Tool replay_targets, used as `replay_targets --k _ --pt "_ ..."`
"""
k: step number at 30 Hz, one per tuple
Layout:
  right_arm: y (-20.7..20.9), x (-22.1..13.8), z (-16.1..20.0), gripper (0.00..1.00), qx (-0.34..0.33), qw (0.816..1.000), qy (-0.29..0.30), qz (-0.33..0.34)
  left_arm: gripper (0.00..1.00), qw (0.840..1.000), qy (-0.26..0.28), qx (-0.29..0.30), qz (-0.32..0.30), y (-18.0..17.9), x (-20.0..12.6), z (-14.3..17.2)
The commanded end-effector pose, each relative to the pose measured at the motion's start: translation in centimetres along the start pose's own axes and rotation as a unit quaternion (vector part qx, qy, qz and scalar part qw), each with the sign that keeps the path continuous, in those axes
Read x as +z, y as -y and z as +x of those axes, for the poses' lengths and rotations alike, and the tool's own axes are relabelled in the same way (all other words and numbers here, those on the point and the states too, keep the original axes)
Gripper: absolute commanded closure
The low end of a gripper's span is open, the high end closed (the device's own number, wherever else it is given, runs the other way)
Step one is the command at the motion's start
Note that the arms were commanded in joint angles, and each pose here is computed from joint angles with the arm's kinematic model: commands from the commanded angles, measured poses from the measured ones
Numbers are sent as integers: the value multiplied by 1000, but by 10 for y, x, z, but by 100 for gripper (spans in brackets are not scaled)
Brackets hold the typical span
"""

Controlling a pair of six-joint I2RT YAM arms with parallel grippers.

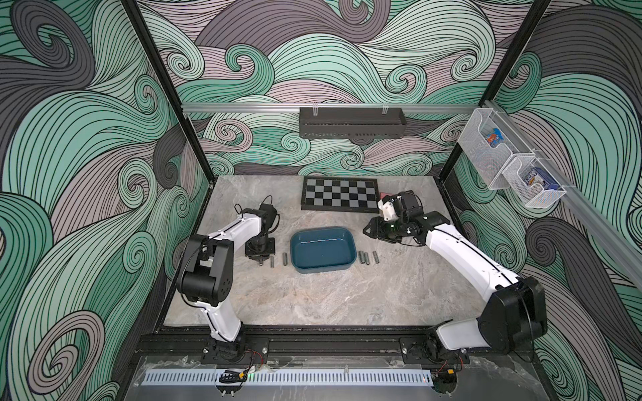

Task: Take out the socket from the storage box
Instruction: Place the socket head at the center of the board.

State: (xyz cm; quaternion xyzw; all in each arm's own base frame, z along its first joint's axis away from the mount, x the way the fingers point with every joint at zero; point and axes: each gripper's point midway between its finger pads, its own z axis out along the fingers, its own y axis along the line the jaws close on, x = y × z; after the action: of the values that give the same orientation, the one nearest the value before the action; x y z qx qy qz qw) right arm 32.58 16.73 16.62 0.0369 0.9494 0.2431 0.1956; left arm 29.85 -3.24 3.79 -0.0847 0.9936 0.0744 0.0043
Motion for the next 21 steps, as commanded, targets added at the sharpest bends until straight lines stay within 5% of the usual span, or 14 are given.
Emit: replay_targets --k 1,7,21 --pt "-6 -8 -4 46 -3 1000 14 -14 100 1000 4 -2 13 3 1 -11" --pt "-4 -9 -4 46 0 1000 18 -13 100 1000 -13 -5 11 1 15 -11" --pt "0 -7 0 46 -2 1000 16 -4 60 999 -36 -5 26 2 27 -10"
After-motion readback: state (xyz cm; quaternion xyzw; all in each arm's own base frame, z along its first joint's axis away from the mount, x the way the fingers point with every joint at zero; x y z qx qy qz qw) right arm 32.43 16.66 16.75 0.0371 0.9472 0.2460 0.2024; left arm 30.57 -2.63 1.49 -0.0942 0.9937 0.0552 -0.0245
